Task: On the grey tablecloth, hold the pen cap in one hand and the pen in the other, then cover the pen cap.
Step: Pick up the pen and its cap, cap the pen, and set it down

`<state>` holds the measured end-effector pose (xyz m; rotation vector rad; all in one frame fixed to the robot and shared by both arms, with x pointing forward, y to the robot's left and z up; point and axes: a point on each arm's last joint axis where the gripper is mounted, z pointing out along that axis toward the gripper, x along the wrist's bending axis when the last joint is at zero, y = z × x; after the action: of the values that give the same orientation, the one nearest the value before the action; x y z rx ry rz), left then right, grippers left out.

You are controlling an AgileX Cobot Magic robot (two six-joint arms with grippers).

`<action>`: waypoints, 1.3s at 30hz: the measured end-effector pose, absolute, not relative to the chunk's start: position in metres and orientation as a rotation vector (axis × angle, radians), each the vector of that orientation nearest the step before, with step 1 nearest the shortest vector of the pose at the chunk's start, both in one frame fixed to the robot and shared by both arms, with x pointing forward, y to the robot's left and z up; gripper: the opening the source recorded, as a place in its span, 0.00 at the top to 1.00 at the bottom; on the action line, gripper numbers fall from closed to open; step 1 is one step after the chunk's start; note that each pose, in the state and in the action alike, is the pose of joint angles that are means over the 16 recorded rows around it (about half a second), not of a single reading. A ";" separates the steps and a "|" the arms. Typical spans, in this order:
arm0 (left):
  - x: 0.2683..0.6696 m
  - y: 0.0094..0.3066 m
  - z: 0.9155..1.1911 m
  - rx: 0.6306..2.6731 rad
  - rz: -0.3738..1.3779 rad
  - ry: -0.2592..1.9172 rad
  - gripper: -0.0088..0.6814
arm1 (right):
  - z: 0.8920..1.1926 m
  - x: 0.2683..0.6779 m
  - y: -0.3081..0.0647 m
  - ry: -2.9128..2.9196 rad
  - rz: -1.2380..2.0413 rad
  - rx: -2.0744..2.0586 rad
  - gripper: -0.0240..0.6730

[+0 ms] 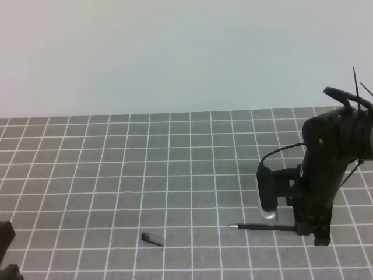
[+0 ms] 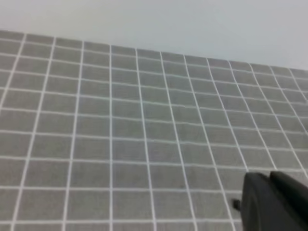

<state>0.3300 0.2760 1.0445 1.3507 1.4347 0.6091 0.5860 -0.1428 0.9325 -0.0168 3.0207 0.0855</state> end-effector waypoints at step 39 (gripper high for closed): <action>0.505 0.197 1.091 2.248 -0.084 0.950 0.91 | 0.956 0.596 -0.138 3.024 0.097 0.489 0.87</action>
<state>0.5047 0.1965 1.0909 2.2480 0.9501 -0.0836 0.5959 -0.1384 0.9557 0.4889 3.0243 0.0965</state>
